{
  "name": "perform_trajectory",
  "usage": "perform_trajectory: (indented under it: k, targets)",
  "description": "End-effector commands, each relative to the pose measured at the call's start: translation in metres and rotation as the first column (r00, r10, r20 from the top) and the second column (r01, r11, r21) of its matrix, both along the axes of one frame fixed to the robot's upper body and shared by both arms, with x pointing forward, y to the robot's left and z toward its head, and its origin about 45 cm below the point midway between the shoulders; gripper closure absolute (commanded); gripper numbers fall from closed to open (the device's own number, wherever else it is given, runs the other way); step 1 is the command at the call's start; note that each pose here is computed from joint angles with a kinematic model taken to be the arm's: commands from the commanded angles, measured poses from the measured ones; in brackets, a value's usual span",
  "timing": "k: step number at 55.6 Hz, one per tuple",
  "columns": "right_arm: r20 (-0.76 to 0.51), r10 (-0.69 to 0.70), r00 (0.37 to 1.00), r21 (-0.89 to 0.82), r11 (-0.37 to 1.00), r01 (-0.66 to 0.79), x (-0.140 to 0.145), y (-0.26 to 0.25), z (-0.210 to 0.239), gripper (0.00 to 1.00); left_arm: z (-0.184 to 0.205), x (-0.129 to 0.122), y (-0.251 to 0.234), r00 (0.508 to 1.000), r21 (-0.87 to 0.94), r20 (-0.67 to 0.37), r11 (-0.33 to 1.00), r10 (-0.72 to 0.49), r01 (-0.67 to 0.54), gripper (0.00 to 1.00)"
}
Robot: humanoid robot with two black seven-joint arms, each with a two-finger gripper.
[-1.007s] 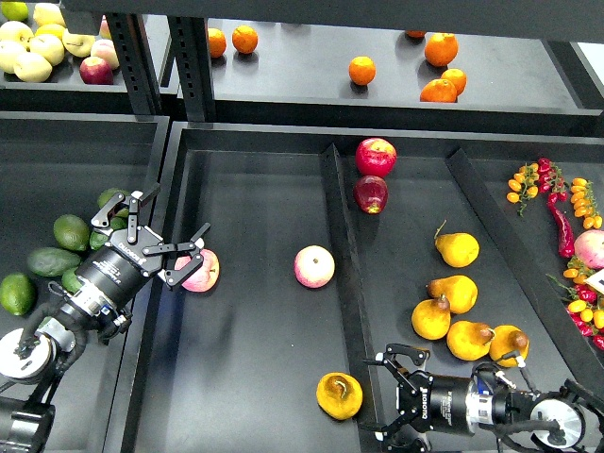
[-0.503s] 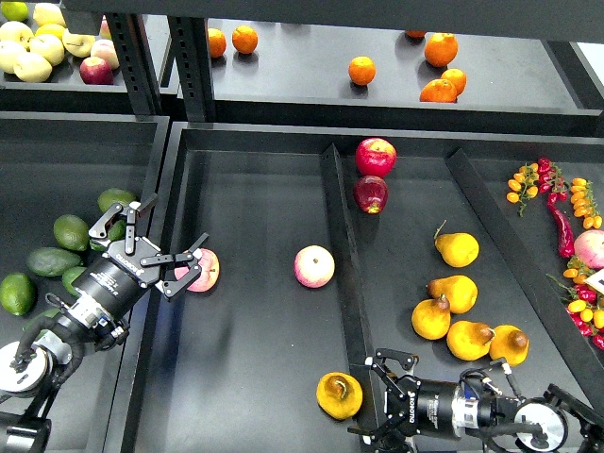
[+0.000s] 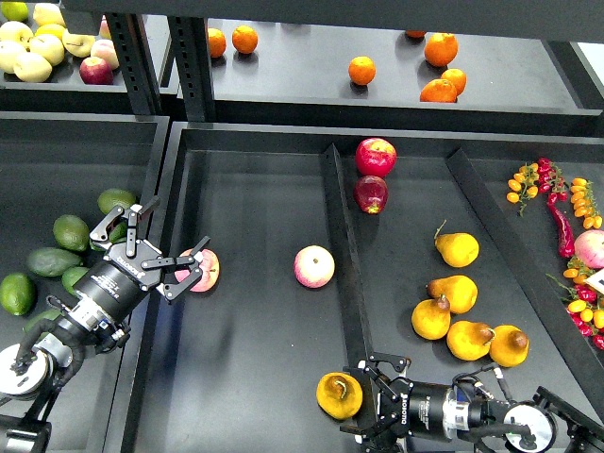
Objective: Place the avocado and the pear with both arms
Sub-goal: 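Lower the right gripper to the yellow pear lying nearest the robot, then close the right gripper on the yellow pear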
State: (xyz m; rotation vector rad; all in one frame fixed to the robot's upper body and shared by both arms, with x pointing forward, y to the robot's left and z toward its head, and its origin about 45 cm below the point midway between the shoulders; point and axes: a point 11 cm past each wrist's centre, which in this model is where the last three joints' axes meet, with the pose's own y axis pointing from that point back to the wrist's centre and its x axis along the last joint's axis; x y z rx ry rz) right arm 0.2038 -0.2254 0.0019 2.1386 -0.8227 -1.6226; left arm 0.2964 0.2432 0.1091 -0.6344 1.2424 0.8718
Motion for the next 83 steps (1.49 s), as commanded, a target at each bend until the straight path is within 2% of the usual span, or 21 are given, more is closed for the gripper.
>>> perform_trajectory:
  k: [1,17,26,34,45,63,83]
  targets:
    - [-0.003,-0.004,1.0,0.006,1.0,0.004,0.0,0.003,-0.001,0.34,0.0,0.0,0.0,1.0,-0.001,0.0,1.0,0.001,-0.001,0.01]
    - [-0.001,-0.018,1.0,0.009,1.0,0.018,0.002,0.002,-0.001,0.57,0.0,0.0,0.0,1.0,-0.001,0.0,1.0,0.001,-0.001,0.01]
    - [-0.001,-0.024,1.0,0.013,1.0,0.024,0.002,0.002,-0.001,0.76,0.0,0.0,0.0,1.0,0.0,0.001,1.0,0.0,0.0,0.01]
    - [0.0,-0.023,1.0,0.016,1.0,0.023,0.003,0.004,0.0,0.8,0.0,0.0,0.0,1.0,0.0,0.0,1.0,0.0,0.0,0.01]
    - [0.0,-0.033,0.999,0.019,0.999,0.033,0.003,0.003,0.0,0.93,-0.001,-0.001,0.001,1.0,-0.001,-0.003,1.0,0.003,-0.003,0.01]
    - [0.022,-0.063,0.998,0.049,0.997,0.062,0.012,0.004,0.008,0.94,-0.002,-0.003,0.001,1.0,-0.001,-0.008,1.0,0.003,-0.003,0.01]
    - [0.104,-0.141,0.985,0.14,0.982,0.126,0.048,0.004,0.041,0.95,-0.003,-0.003,0.001,1.0,0.001,-0.009,1.0,0.004,-0.004,0.01]
